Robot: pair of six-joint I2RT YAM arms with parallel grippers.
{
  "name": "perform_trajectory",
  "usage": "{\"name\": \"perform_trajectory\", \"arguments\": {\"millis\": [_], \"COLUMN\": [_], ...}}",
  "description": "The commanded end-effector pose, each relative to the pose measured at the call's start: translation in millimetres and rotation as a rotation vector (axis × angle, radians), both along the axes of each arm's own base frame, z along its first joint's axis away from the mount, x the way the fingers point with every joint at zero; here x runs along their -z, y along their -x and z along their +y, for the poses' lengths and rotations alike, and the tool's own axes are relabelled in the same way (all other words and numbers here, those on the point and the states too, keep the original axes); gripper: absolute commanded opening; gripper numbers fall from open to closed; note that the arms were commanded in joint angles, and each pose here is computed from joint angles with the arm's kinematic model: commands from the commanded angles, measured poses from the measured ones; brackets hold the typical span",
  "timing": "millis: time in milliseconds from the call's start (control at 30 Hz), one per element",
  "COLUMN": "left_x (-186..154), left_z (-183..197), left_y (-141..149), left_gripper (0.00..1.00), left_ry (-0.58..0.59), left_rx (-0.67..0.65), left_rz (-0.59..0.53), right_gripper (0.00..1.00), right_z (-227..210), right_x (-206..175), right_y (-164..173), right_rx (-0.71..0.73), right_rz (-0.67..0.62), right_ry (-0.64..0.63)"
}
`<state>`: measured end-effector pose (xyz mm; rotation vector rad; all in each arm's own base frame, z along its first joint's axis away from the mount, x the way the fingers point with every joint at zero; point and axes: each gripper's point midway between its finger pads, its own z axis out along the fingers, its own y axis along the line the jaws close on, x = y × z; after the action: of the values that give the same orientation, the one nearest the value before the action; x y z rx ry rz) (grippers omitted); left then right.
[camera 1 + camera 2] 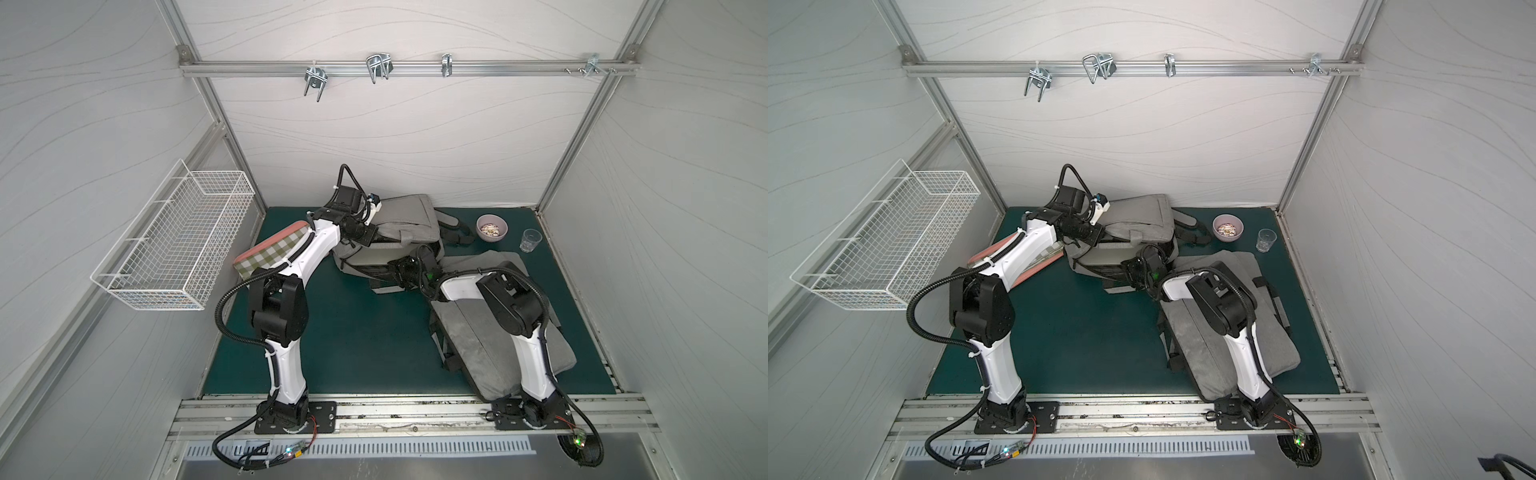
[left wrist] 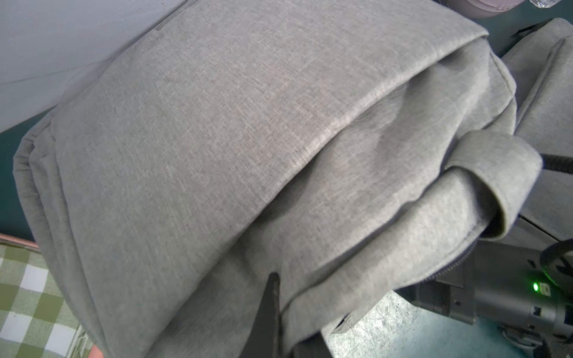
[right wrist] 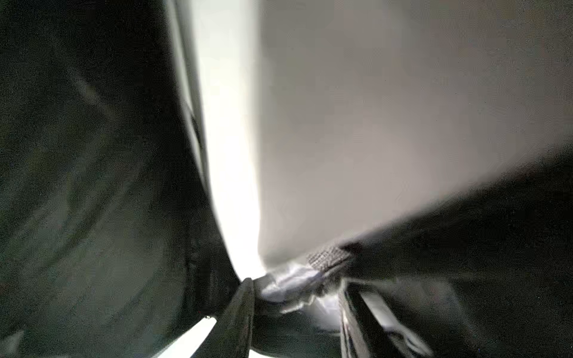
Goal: Open the zippered laptop bag and take out the laptop
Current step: Take out the laptop from the zippered laptop bag.
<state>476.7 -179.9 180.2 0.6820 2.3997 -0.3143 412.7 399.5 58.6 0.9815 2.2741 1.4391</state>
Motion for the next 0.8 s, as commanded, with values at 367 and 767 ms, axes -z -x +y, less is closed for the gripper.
{"name": "perform_trajectory", "arguments": {"millis": [367,767], "left_x": [-42,-37], "left_z": [-21,-22], "left_y": [-10,-5], "left_gripper": [0.0,0.0], "left_ry": [0.097,0.095], "left_rx": [0.09,0.104], "left_rz": [-0.098,-0.075], "right_gripper": [0.42,0.38], "right_z": [19,4], "right_x": [-16,-55], "right_y": [-20,-58], "right_rx": [0.042,0.139], "right_rz": [-0.049,-0.207], "right_ry": [-0.119,-0.282]}}
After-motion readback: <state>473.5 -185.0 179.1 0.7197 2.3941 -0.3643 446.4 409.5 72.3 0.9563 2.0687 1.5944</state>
